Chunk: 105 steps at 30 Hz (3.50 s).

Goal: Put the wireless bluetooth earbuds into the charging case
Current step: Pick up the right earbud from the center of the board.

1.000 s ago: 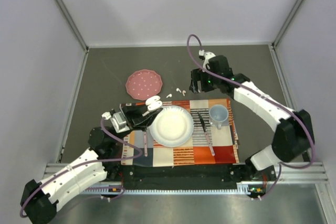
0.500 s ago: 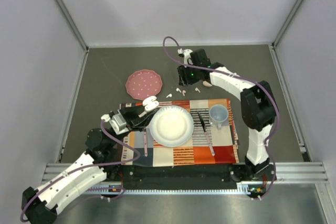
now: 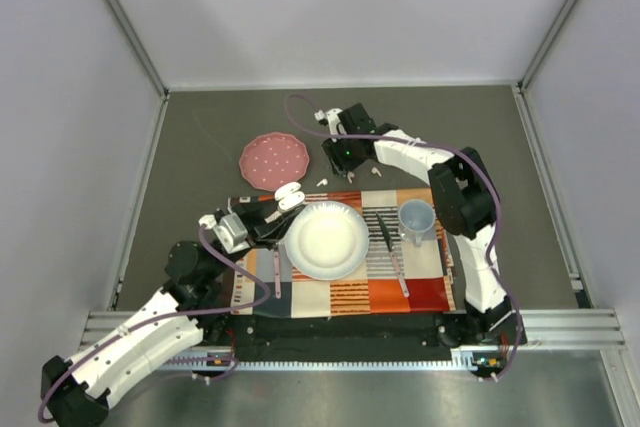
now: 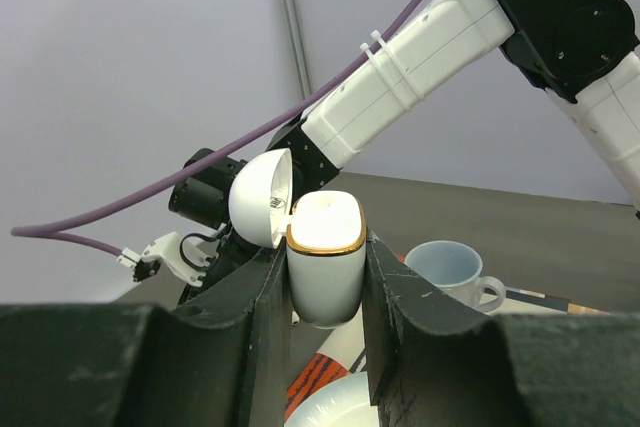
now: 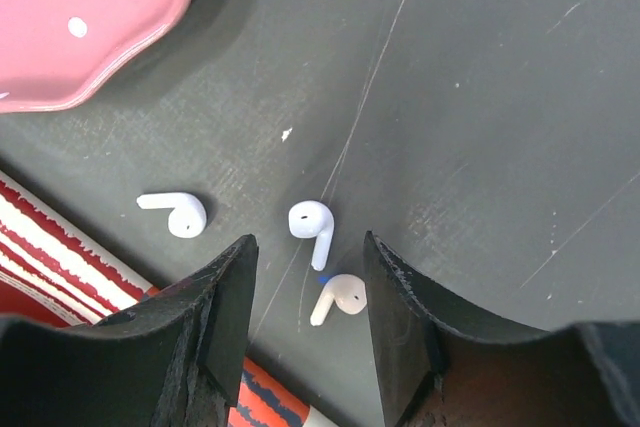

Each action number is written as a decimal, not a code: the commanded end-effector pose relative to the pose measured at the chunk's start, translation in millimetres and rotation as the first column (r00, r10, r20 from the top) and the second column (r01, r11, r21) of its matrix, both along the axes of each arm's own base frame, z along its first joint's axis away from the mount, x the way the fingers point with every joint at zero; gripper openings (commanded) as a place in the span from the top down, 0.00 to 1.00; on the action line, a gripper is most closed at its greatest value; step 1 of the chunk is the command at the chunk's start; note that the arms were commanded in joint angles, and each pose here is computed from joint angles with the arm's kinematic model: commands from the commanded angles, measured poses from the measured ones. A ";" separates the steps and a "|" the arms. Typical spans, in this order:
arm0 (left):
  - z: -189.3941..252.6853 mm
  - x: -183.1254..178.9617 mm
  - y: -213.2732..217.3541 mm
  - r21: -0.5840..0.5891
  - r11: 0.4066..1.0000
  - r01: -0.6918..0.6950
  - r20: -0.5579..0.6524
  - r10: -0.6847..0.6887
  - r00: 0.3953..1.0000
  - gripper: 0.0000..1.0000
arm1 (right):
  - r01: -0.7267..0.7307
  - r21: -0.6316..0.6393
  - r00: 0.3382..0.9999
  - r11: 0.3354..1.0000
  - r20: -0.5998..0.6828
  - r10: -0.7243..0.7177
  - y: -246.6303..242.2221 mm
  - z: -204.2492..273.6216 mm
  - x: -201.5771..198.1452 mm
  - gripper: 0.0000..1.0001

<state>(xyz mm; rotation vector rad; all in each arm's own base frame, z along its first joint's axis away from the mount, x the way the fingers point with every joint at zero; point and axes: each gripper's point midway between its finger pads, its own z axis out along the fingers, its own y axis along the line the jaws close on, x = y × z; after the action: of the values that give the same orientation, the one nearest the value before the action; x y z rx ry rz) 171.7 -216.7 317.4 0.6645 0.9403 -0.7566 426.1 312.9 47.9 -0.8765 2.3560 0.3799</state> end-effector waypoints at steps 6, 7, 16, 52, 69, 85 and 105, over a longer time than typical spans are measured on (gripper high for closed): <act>23.5 0.6 7.3 -0.036 0.999 -0.033 0.048 0.035 0.998 1.00 | -0.032 -0.018 0.997 0.999 0.065 0.033 13.8 12.3 18.4 0.55; 23.5 0.7 7.6 -0.036 0.999 -0.034 0.047 0.036 0.998 1.00 | -0.038 -0.020 0.997 0.999 0.061 0.039 14.7 10.7 17.6 0.56; 23.3 1.1 8.6 -0.036 0.999 -0.039 0.046 0.041 0.998 1.00 | -0.044 -0.051 0.998 0.998 0.031 0.046 14.5 -3.7 13.0 0.59; 17.9 5.4 9.3 -0.030 0.998 -0.056 0.033 0.057 0.998 1.00 | -0.054 -0.084 0.998 0.995 -0.024 0.052 14.4 -17.6 7.7 0.66; 16.5 5.7 10.0 -0.028 0.998 -0.058 0.028 0.058 0.998 1.00 | -0.032 -0.114 0.999 0.993 -0.020 0.030 5.6 -17.1 4.4 0.67; 16.9 7.8 9.8 -0.026 0.998 -0.064 0.024 0.065 0.998 1.00 | -0.019 -0.059 0.999 0.998 -0.028 0.017 13.5 -5.3 2.4 0.77; 15.0 11.6 15.9 -0.065 0.994 -0.092 -0.001 0.092 0.996 1.00 | 0.135 0.338 0.960 0.931 0.190 -0.208 8.8 135.9 -14.6 0.96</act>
<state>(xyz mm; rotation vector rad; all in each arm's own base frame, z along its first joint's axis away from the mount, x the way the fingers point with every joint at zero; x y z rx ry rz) 185.0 -210.6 310.3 0.6300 0.9957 -0.7033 409.6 312.4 111.6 -0.6705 2.2852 0.4466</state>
